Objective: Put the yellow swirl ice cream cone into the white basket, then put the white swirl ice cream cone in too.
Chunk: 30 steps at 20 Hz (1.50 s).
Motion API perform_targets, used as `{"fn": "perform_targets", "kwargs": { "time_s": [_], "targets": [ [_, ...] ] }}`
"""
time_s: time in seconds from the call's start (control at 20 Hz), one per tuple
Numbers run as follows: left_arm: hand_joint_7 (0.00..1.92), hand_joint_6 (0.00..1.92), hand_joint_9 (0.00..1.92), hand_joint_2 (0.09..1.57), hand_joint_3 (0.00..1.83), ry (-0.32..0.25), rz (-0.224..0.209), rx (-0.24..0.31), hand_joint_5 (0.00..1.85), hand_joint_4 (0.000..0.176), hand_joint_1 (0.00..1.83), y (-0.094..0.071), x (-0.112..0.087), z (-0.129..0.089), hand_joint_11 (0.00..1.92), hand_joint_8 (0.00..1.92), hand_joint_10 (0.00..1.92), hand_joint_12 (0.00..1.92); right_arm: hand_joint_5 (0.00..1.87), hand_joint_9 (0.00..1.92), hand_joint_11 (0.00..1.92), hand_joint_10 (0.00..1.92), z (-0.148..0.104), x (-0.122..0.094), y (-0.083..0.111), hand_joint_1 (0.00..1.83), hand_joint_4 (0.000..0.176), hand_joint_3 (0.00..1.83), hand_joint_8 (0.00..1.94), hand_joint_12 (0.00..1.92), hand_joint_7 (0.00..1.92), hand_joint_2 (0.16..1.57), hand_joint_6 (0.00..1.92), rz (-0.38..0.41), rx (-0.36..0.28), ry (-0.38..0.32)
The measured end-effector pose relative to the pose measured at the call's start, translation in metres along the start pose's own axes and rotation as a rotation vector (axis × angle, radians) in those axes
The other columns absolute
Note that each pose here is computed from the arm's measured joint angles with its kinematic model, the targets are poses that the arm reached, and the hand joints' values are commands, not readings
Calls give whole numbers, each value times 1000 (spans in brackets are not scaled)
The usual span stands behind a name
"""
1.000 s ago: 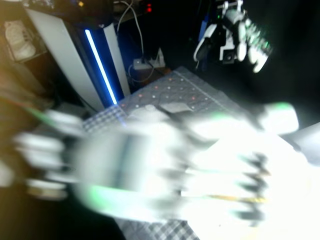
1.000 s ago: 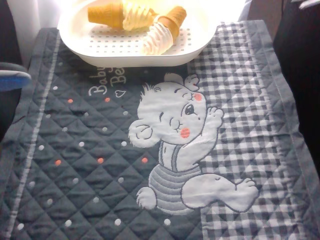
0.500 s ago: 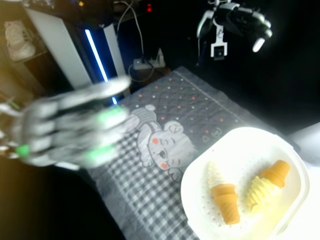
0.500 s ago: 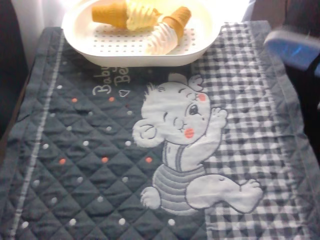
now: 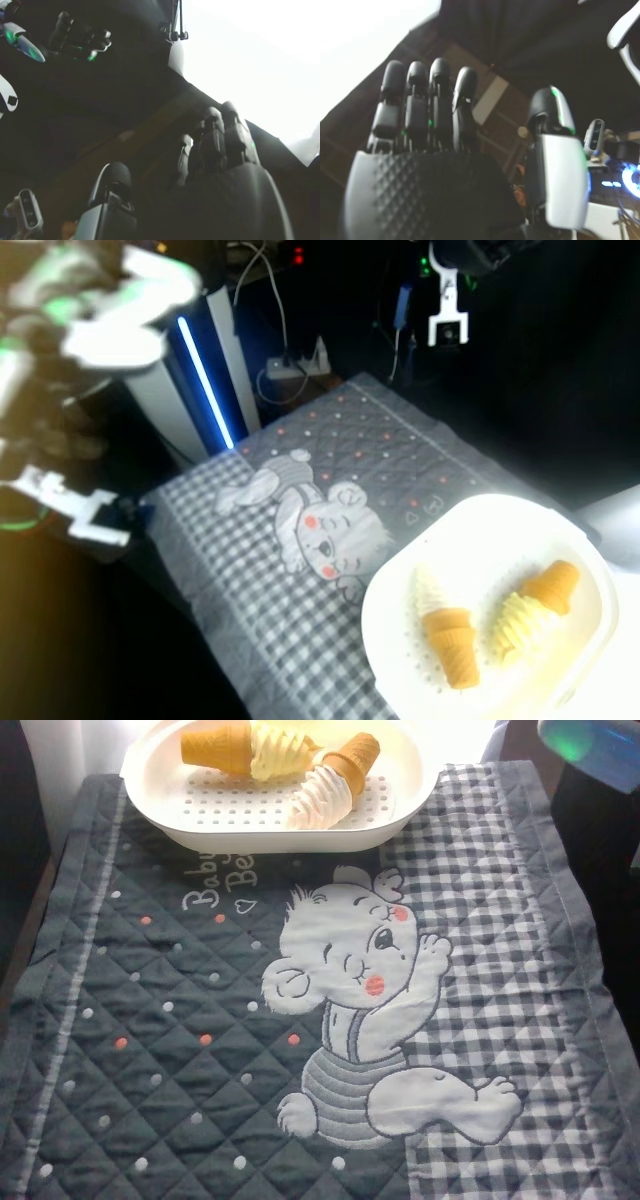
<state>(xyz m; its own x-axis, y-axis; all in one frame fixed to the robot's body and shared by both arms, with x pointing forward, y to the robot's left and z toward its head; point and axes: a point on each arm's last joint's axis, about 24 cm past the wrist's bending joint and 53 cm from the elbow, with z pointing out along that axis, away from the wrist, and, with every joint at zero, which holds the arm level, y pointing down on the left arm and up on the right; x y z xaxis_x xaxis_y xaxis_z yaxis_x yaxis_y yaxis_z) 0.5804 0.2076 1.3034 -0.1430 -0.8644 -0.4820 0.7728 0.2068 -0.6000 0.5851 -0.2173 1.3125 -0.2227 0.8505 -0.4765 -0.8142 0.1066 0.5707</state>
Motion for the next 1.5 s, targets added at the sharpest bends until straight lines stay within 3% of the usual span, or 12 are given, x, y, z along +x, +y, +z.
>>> {"fn": "perform_targets", "kwargs": {
  "time_s": [0.25, 0.45, 0.55, 0.6, 0.7, 0.9, 1.0, 1.1, 1.25, 1.4, 1.45, 1.5],
  "targets": [
    [224, 523, 167, 1193, 0, 11, -4, 3, 69, 107, 248, -2, 3, -1, 0, 883, 661, 994, 491, 452, 0, 1016, 0, 6, 4, 720, 0, 0, 963, 728, 512, 1057, 1077, 7, -16, 18],
    [421, 59, 377, 1260, 9, 15, -17, -2, 255, 16, 216, 0, 4, -2, 0, 129, 357, 1147, 533, 536, 52, 455, 0, 6, 5, 835, 0, 8, 538, 817, 626, 1157, 765, 16, -13, 15],
    [518, 1099, 369, 1346, 4, -1, -57, -9, 280, 0, 286, 1, 1, -2, 0, 187, 701, 1343, 476, 630, 242, 230, 0, 5, 5, 757, 0, 7, 330, 948, 656, 1197, 910, 63, -15, 18],
    [389, 1660, 287, 1366, 0, -12, -102, -17, 537, 136, 750, 3, -2, -2, 0, 1351, 1423, 1434, 659, 812, 430, 179, 0, 4, 6, 719, 0, 0, 222, 1415, 847, 1106, 1012, 118, -11, 8],
    [561, 1878, 467, 1475, 33, -27, -145, -27, 425, 1, 689, 3, -1, -3, 37, 1421, 1547, 1719, 573, 556, 37, 664, 0, 6, 6, 687, 0, 0, 356, 1340, 794, 1081, 957, 160, -5, -13],
    [206, 1921, 330, 1535, 1, -63, -307, -66, 328, 17, 599, 12, 11, -9, 128, 1720, 1735, 1916, 961, 631, 175, 1159, -3, 19, -6, 1030, 53, 0, 789, 1543, 898, 1119, 1001, 319, 23, -82],
    [7, 968, 28, 1534, 7, -70, -360, -91, 12, 0, 128, 21, 21, -11, 23, 1370, 1582, 1587, 851, 570, 148, 1153, -5, 24, -14, 1008, 35, 1, 803, 1482, 819, 1180, 1191, 358, 44, -116],
    [165, 1883, 207, 1518, 0, -76, -374, -89, 314, 166, 472, 21, 23, -11, 0, 1652, 1730, 1479, 808, 658, 231, 951, -5, 30, -17, 951, 14, 0, 648, 1335, 869, 1196, 1192, 382, 49, -110],
    [271, 1921, 296, 1512, 0, -94, -396, -81, 360, 141, 542, 22, 20, -9, 0, 1750, 1790, 1757, 802, 688, 242, 828, -5, 28, -17, 998, 1, 2, 523, 1309, 928, 1212, 1274, 382, 47, -115],
    [541, 1921, 383, 1415, 0, -88, -412, -83, 471, 0, 1020, 23, 27, -9, 111, 1543, 1759, 1850, 700, 724, 296, 659, -5, 29, -16, 703, 0, 1, 303, 1150, 937, 1238, 1015, 385, 45, -113],
    [588, 1921, 416, 1406, 0, -89, -415, -77, 446, 0, 1046, 22, 26, -9, 90, 1507, 1761, 1829, 706, 684, 316, 648, -5, 29, -17, 854, 82, 11, 277, 1150, 883, 1247, 1320, 385, 47, -112],
    [508, 1921, 442, 1476, 13, -90, -413, -77, 398, 7, 734, 22, 25, -9, 63, 1635, 1754, 1826, 604, 686, 353, 670, -5, 29, -17, 789, 0, 0, 274, 1173, 873, 1190, 958, 385, 47, -114]
  ]
}}
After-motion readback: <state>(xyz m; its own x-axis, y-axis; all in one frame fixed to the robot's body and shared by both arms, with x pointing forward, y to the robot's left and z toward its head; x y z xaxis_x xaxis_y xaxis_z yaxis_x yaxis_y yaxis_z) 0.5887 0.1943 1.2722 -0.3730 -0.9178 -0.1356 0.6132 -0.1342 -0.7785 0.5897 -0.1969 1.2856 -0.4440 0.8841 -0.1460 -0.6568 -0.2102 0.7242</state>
